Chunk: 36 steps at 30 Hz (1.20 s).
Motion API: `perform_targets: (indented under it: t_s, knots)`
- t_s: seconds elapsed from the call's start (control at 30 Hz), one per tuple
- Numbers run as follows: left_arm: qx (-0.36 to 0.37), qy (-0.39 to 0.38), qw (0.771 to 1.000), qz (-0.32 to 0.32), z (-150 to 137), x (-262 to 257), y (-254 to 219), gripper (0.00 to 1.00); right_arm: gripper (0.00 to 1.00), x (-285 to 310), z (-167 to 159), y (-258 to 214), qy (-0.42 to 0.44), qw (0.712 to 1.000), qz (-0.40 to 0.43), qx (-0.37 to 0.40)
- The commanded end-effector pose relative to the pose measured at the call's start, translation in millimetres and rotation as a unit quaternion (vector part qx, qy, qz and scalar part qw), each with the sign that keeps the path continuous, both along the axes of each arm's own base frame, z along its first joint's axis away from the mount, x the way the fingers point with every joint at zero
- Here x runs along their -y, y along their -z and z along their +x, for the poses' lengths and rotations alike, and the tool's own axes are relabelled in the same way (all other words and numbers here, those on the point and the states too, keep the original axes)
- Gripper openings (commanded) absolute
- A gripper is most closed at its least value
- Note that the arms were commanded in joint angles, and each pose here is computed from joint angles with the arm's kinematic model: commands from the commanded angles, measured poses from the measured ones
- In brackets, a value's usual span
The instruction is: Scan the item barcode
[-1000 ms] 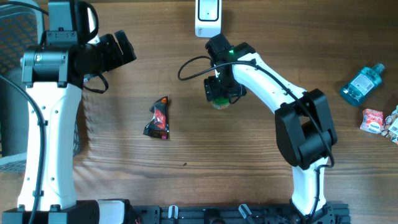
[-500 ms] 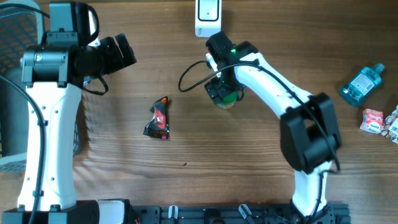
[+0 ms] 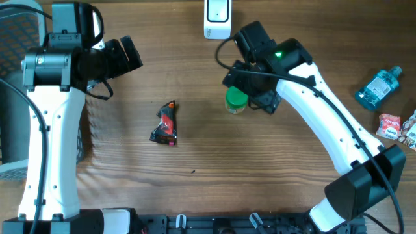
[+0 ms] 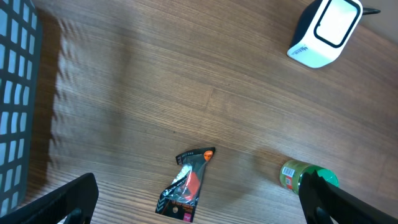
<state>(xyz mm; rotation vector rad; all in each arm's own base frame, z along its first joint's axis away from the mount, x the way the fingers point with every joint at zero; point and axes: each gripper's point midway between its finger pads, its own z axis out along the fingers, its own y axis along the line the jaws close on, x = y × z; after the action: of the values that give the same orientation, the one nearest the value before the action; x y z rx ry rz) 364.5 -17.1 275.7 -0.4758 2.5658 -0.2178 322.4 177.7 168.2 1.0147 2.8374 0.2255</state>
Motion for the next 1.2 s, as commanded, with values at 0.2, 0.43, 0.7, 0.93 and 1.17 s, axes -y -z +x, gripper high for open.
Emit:
perform_targets:
  t_s: [0.2,0.43,0.7,0.93,1.17]
  knots:
    - [-0.004,-0.012,1.0,0.003,1,-4,3,1.0,1.0,-4,1,32,0.313,0.947,0.024,-0.068]
    - [-0.005,-0.012,1.0,0.003,1,-4,3,1.0,1.0,-30,21,79,0.293,0.95,0.044,-0.1]
    - [-0.005,-0.012,1.0,0.003,1,-5,3,1.0,1.0,-33,24,113,0.311,0.942,0.027,-0.124]
    - [-0.005,-0.013,1.0,0.004,1,-5,3,1.0,0.99,-37,27,145,0.31,0.94,0.017,-0.141]
    - [-0.005,-0.013,1.0,0.004,1,-5,3,1.0,0.72,-34,27,145,0.285,0.949,0.008,-0.136]
